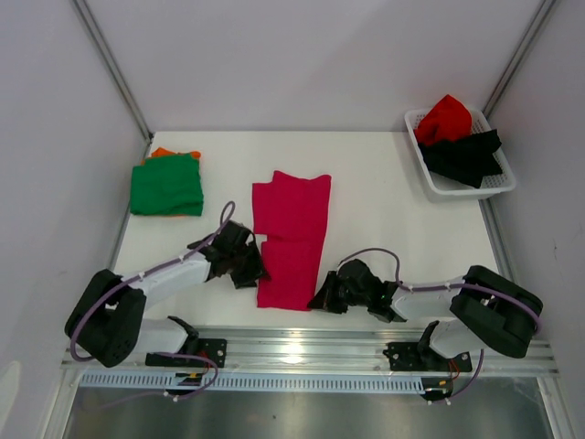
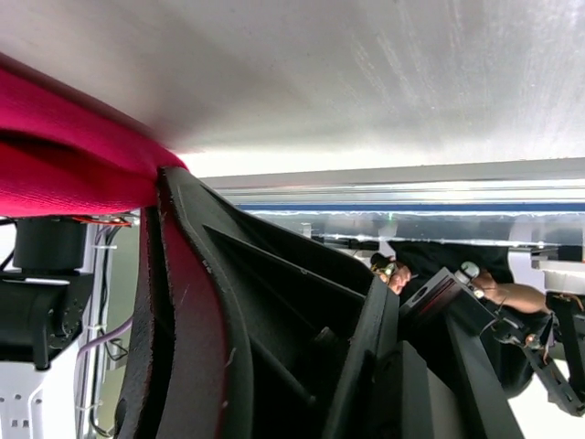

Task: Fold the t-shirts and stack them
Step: Grab one side of the 2/3 rectangular tshirt with both arms

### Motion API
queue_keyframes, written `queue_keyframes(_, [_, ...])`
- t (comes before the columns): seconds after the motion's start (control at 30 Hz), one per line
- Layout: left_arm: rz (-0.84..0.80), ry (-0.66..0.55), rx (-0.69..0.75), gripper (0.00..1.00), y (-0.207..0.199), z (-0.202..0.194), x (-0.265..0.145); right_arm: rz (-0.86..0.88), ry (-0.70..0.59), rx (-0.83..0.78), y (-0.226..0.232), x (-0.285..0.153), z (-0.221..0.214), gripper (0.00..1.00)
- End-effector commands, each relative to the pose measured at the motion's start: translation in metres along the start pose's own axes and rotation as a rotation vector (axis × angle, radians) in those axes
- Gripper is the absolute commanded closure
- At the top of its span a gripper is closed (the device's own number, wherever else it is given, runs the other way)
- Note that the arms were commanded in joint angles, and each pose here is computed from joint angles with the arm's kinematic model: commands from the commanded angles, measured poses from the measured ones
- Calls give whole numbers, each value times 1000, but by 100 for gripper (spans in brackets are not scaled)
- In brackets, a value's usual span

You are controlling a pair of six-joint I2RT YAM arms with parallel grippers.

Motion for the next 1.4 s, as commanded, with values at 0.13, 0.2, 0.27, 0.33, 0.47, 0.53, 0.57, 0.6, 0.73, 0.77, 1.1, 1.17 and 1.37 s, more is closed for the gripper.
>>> queue_keyframes(0.13, [-65, -34, -151, 48, 1, -35, 5, 44, 0, -12, 7, 0, 2, 100])
queue_keyframes(0.2, [-54, -49, -211, 48, 11, -47, 6, 46, 3, -12, 8, 0, 2, 100])
queue_keyframes(0.27, [-61, -65, -240, 47, 13, -51, 5, 43, 9, -11, 7, 1, 1, 100])
queue_keyframes(0.33, [-56, -77, -267, 47, 19, -58, 3, 44, 13, -14, 8, 2, 2, 100])
queue_keyframes(0.47, [-25, -73, -274, 47, 25, -64, -6, 40, 18, -19, 9, 2, 2, 100])
queue_keyframes(0.53, [-38, -75, -263, 47, 22, -63, -14, 36, 21, -18, 9, 3, 2, 100])
queue_keyframes(0.57, [-13, -57, -259, 47, 26, -67, -15, 35, 23, -18, 9, 3, 2, 100])
queue_keyframes(0.6, [-10, -59, -258, 47, 27, -68, -17, 35, 23, -18, 9, 3, 2, 100])
queue_keyframes(0.73, [-5, -89, -252, 46, 31, -69, -19, 27, 32, -18, 9, 6, 1, 100])
queue_keyframes(0.77, [-4, -92, -255, 46, 31, -69, -19, 26, 35, -19, 10, 6, 1, 100])
queue_keyframes(1.1, [-9, -40, -235, 47, 24, -66, -2, 24, 32, -22, 11, 7, 2, 100])
queue_keyframes(1.17, [-12, -40, -226, 47, 21, -63, 0, 24, 31, -22, 11, 7, 2, 100])
queue_keyframes(1.37, [-9, -23, -211, 47, 16, -62, 1, 25, 29, -23, 11, 6, 2, 100])
Point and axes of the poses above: each gripper's point midway between its finger pads, its own x axis out along the fingers, its own y axis along the line the jaws close on, z = x × y, the point moved 8 cm from there along -x, back along the fingers, and after that the axes turned 14 degrees about x, right-handed, at the moved point
